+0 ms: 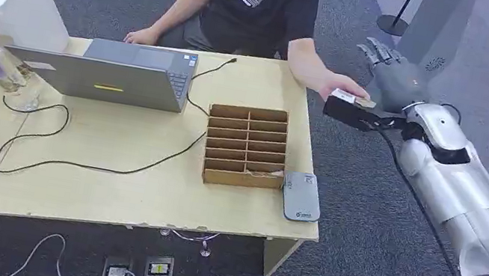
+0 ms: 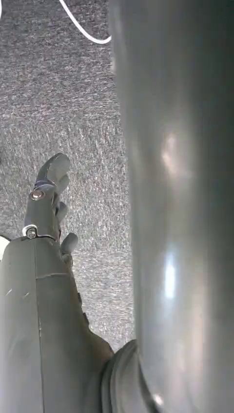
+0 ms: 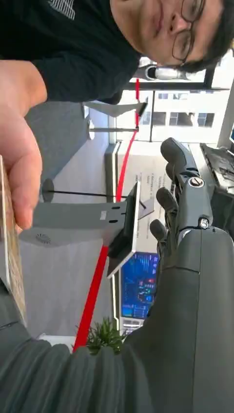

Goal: Pass the card to the sensor for recognition and then transmit it.

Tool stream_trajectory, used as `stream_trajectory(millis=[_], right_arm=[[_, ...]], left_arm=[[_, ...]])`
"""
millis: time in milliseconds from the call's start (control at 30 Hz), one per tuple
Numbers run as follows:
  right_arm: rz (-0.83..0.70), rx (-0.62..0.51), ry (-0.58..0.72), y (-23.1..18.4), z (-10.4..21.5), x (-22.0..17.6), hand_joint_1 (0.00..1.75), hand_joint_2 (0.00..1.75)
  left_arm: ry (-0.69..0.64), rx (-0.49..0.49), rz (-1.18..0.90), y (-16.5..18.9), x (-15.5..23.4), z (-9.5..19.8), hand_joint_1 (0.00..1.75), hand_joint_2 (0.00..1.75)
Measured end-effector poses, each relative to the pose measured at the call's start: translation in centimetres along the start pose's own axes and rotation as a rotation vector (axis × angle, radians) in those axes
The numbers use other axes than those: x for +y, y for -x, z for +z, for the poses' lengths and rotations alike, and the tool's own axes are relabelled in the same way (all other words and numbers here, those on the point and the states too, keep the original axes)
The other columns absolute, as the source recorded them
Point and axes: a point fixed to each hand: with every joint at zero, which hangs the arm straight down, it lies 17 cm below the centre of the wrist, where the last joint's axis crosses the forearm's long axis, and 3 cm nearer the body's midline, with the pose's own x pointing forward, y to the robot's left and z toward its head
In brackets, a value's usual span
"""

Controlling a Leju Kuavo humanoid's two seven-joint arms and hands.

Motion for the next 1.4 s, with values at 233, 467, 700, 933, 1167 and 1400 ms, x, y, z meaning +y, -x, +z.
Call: stream_trajectory(millis=[233,467,700,933,1167,1400], right_arm=[[-0.007,-0.013,0.01,-0.7,-0.1,0.1,1.75,1.75],[-0.022,-0.006,0.013,-0.6,-0.1,0.0,1.75,1.75],[-0.016,0.002,0.019,-0.4,-0.2,-0.2,1.75,1.75],[-0.041,0.021,0.009,0.3,0.3,0.7,1.75,1.75],[-0.057,0.036,0.005,1.0,0.9,1.5,1.75,1.75],[-0.102,0.087,-0.02,2.7,2.7,3.8,1.75,1.75]], left_arm=[[0.001,-0.002,-0.002,-0.1,0.0,0.0,0.0,0.0],[0.002,-0.005,-0.006,-0.3,-0.1,0.0,0.0,0.0],[0.001,-0.003,-0.004,-0.2,0.0,0.0,0.0,0.0],[-0.003,0.0,0.014,-0.1,0.1,0.0,0.0,0.0],[-0.003,0.001,0.013,-0.1,0.1,0.0,0.0,0.0],[-0.007,0.009,0.022,0.1,0.1,0.0,0.0,0.0]])
